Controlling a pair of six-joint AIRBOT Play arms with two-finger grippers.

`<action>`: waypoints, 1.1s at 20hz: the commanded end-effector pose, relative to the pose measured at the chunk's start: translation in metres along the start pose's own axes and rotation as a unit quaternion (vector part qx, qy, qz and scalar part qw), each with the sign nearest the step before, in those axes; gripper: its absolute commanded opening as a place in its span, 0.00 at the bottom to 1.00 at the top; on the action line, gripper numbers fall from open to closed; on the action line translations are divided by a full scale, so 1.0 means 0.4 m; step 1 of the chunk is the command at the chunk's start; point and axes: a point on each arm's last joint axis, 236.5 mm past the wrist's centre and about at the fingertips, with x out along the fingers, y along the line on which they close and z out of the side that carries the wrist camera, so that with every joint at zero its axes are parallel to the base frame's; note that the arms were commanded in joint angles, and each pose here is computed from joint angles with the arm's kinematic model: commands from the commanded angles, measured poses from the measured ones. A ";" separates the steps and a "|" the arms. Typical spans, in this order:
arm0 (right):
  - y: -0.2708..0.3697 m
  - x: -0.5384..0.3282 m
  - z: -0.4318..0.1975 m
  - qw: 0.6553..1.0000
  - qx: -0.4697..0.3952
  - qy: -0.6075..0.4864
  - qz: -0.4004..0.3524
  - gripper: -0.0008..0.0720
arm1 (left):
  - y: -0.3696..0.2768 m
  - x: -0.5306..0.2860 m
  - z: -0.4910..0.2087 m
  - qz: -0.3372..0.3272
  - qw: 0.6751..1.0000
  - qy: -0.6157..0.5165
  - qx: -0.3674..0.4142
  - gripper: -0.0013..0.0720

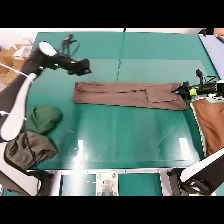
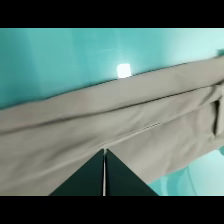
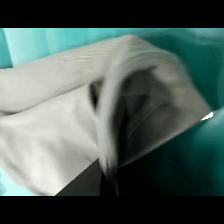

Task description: Fold the shirts.

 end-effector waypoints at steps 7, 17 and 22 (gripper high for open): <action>0.469 -0.193 -0.023 0.989 -0.140 0.014 0.031 0.04 | -0.296 0.436 -0.176 -0.046 0.996 -0.055 0.061 0.05; 0.794 -0.114 -0.163 0.970 -0.236 0.044 0.049 0.04 | -0.364 0.490 -0.228 -0.072 0.995 -0.057 0.033 0.05; 0.806 -0.106 -0.152 0.973 -0.222 0.033 0.050 0.04 | -0.322 0.396 -0.220 -0.082 0.993 0.017 0.085 0.05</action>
